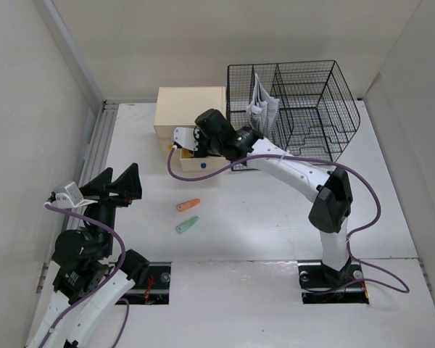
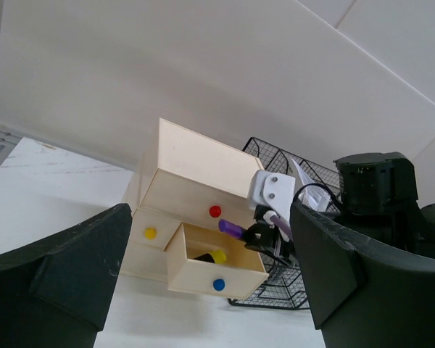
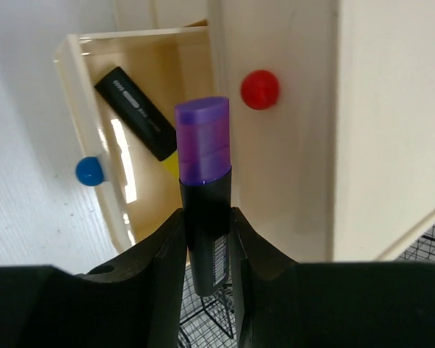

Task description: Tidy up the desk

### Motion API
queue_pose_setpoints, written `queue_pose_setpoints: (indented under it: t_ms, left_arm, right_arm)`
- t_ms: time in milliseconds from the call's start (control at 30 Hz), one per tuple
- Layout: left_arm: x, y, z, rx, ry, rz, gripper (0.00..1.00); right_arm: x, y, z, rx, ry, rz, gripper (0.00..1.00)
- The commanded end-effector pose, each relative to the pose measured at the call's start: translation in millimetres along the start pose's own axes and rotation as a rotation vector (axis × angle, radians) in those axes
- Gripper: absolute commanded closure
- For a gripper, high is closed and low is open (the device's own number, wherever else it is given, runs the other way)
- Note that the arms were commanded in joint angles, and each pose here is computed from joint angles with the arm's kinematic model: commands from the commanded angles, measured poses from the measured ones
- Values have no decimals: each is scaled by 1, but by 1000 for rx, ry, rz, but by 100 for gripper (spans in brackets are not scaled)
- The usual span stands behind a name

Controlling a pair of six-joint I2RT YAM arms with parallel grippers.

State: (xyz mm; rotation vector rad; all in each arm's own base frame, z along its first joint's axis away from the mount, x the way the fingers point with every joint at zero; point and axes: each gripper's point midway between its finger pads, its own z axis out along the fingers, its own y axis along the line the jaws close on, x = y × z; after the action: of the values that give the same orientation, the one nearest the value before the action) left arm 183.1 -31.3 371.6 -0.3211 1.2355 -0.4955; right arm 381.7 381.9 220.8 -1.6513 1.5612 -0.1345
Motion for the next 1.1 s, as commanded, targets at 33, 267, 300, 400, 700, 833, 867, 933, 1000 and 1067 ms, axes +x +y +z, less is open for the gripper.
queue_pose_setpoints:
  t_ms: [33, 267, 300, 400, 700, 833, 867, 933, 1000, 1067]
  left_arm:
    - [-7, -4, 1, 15, -32, -24, 11]
    - [-7, -4, 1, 15, -32, -24, 11]
    - [-7, -4, 1, 15, -32, -24, 11]
    - [-7, -4, 1, 15, -32, -24, 11]
    - [-7, -4, 1, 15, -32, -24, 11]
    - [-5, -4, 3, 13, -24, -19, 11]
    - [-5, -4, 3, 13, -24, -19, 11]
    - [-5, -4, 3, 13, -24, -19, 11]
    - [-3, -4, 4, 10, -17, -15, 11]
    - [-2, -6, 4, 20, -13, -15, 13]
  right_arm:
    - [-16, -31, -8, 102, -50, 66, 73]
    - [-19, -35, -11, 100, -78, 94, 60]
    - [-23, -37, -13, 101, -92, 96, 60]
    - [-29, -33, -14, 73, -118, 114, 88]
    - [-45, 65, -35, -605, -383, 126, 100]
    - [-28, 90, -10, -685, -326, 130, 100]
    - [-25, 94, -7, -699, -312, 135, 100]
    - [-22, 96, -2, -699, -298, 136, 100]
    - [-11, 95, 7, -671, -246, 130, 100]
    - [-12, 90, 17, -604, -219, 159, 100]
